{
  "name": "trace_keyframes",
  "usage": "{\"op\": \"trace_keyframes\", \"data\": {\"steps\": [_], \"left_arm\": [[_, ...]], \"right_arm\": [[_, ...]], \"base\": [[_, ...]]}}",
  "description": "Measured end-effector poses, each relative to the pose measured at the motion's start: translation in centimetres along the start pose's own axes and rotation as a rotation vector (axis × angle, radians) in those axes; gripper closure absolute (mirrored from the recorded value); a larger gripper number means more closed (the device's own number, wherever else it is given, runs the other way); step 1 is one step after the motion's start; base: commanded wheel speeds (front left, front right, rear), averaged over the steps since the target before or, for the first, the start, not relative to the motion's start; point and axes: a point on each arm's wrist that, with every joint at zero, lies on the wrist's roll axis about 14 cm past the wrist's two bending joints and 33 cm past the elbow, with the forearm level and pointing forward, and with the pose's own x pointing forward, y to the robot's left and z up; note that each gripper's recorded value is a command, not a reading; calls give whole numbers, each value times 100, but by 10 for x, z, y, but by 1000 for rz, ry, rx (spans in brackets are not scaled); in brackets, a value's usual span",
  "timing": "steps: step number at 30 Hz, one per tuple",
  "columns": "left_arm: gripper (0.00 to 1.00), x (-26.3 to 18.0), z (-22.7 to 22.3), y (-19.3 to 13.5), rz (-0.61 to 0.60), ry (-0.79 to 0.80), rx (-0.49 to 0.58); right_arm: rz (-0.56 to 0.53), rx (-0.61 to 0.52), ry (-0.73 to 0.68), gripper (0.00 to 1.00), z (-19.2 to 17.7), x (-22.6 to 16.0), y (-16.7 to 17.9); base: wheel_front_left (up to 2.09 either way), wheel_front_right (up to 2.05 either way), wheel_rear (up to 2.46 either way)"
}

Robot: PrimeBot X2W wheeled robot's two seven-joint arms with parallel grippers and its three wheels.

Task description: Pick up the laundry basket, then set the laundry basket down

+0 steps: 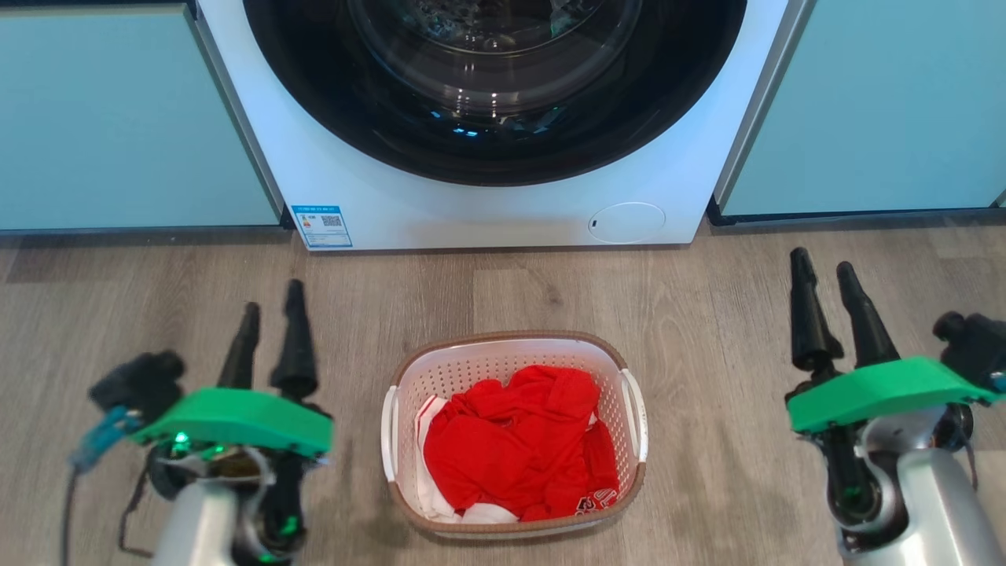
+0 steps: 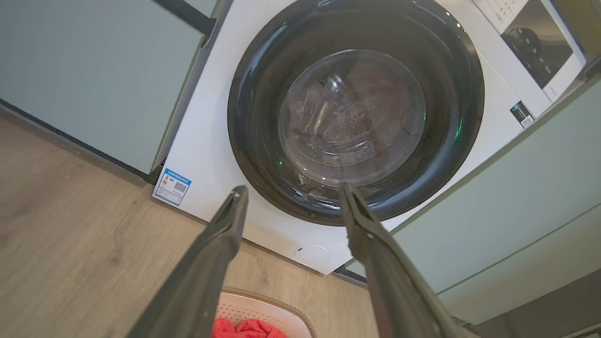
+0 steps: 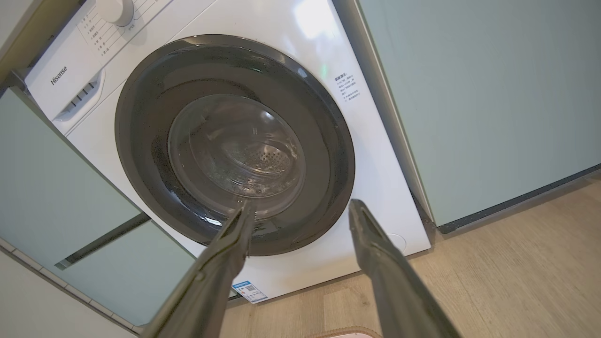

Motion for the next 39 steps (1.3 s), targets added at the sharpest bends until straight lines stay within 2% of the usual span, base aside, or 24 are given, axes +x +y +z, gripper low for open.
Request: {"op": "trace_keyframes", "data": {"steps": [9, 16, 29, 39], "left_arm": [[0, -1, -19, -19, -32, 39, 265], [0, -6, -33, -31, -63, 53, 408], [0, -11, -73, -30, -150, 163, 480], [0, -2, -32, -65, -210, -32, 520]], "right_arm": [[22, -167, 20, 0, -6, -1, 3], [56, -248, 7, 0, -5, -3, 12], [90, -414, 16, 0, -15, -1, 17], [124, -492, -22, 0, -8, -1, 27]], "base": [[0, 0, 0], [0, 0, 0], [0, 0, 0], [0, 0, 0]]}}
